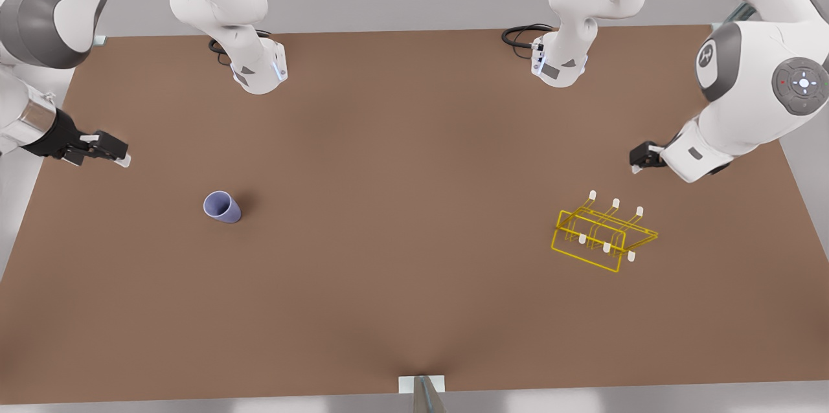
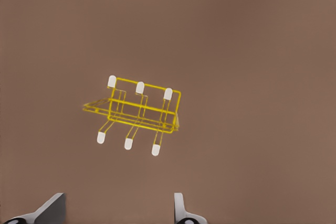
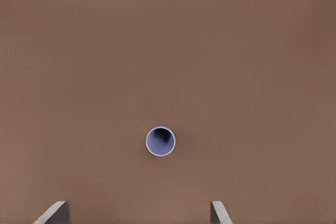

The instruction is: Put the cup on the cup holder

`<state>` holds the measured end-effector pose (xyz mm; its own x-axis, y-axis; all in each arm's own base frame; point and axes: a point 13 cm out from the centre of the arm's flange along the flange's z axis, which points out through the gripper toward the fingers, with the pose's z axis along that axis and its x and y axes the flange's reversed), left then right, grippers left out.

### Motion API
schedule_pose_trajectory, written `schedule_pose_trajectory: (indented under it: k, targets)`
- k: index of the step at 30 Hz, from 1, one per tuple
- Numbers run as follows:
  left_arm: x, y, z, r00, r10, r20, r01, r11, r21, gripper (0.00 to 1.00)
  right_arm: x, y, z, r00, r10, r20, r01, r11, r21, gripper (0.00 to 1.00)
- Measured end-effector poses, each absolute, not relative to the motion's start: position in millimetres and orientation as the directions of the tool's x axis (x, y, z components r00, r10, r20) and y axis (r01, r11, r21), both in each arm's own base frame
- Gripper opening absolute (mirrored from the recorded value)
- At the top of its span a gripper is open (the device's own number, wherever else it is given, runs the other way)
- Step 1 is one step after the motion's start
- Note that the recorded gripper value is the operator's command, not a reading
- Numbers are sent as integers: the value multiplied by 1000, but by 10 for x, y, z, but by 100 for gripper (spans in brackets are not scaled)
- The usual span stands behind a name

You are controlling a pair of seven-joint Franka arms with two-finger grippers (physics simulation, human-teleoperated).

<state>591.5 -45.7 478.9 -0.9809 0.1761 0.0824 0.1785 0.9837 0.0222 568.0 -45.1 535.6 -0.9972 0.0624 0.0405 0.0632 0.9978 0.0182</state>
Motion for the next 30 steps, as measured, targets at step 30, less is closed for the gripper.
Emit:
schedule_pose_trajectory:
  k: [30]
  targets:
    - [6137, -325, 4371, -974, 201, 105, 205, 978, 31, 100, 5172, -27, 2193, -976, -111, 190, -117, 993, -23, 100]
